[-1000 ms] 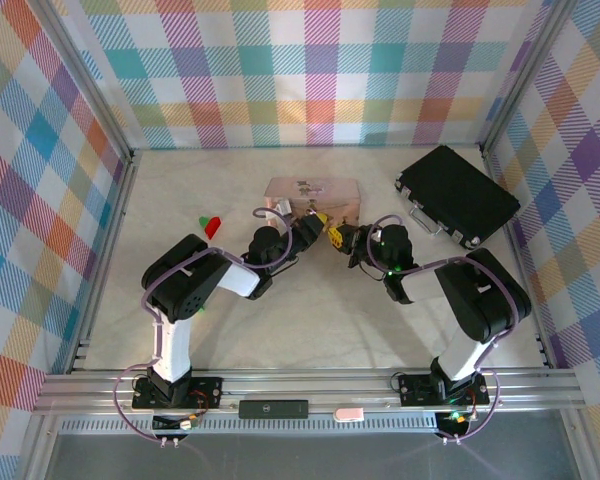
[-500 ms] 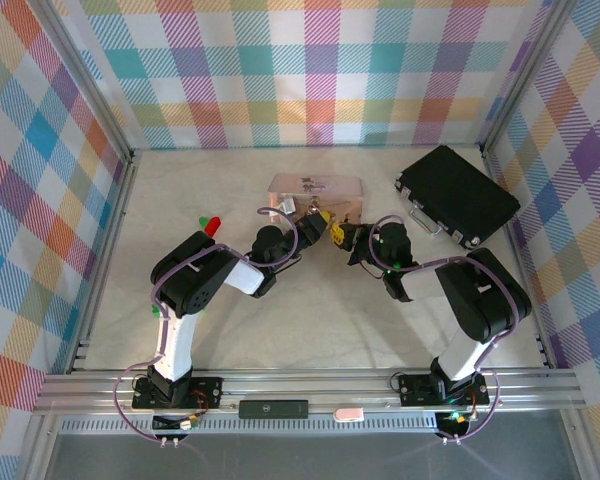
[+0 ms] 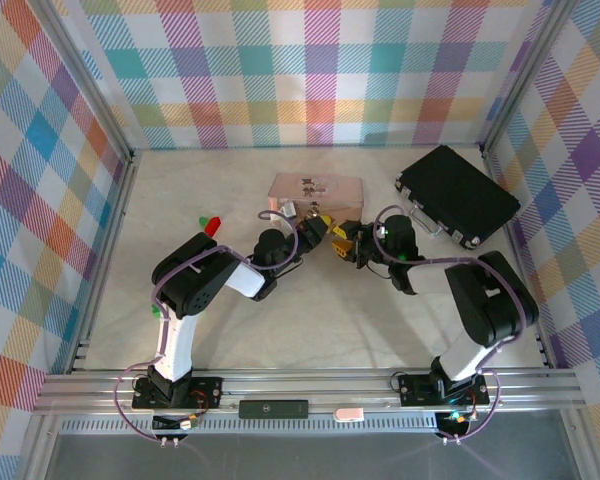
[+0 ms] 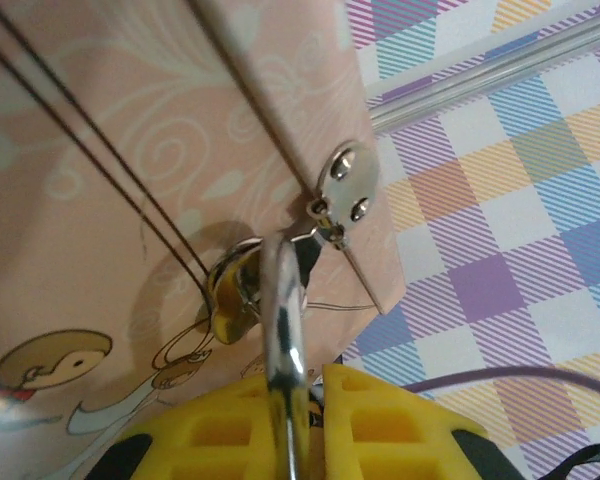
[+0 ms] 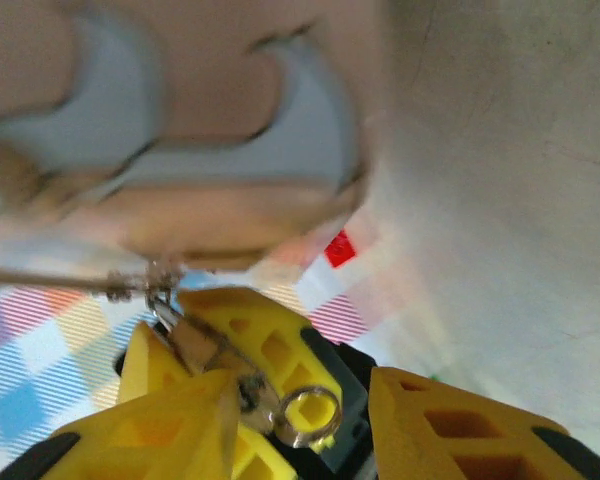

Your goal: Unlock the padlock with the key

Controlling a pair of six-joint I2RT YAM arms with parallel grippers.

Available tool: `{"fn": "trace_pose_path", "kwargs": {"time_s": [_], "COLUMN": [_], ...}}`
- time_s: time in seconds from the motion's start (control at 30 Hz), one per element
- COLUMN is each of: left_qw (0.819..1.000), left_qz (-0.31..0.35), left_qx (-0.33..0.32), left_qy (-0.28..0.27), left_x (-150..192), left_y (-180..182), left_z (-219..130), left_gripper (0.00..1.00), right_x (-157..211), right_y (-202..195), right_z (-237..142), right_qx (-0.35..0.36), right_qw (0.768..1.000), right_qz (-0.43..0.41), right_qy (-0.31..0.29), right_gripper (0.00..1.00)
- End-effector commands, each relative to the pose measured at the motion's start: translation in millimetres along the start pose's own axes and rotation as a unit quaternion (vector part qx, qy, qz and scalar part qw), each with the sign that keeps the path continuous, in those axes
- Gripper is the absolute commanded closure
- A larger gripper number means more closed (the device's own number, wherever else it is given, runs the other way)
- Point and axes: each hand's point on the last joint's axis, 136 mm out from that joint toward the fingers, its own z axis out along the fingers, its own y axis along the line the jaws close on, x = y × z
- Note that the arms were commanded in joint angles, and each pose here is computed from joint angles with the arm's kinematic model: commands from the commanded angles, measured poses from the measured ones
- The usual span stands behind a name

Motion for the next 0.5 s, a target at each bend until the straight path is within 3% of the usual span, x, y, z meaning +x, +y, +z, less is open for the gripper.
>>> {"fn": "trace_pose_path", "kwargs": {"time_s": [0.0,0.17,0.47], "left_qw": [1.0,0.999,0.99], "left_qz": [-0.025,-0.042,-0.051], "left_qx": [0.015,-0.023,-0.131], "left_qy": [0.001,-0.001,0.024], "left_x": [3.2,2.4,20.1], "left_y": [-13.3,6.3,56.6], "left_z": [-4.1,-7.6,-25.7], "left_gripper": [1.0,1.0,1.0], "right_x": [14.0,6.1,-1.8], "right_y": [11.1,11.6,-7.7], "right_z": [-15.9,-39.8,-48.3], "right_qx": [0.064,0.142,0.218], "right_qw": [0.982,0.943,0.888], "right_qz": [-0.178,-0.299,-0.404], "right_qy": [0.01,-0.026,-0.004], "right_gripper": [0.56,0.5,0.48]}}
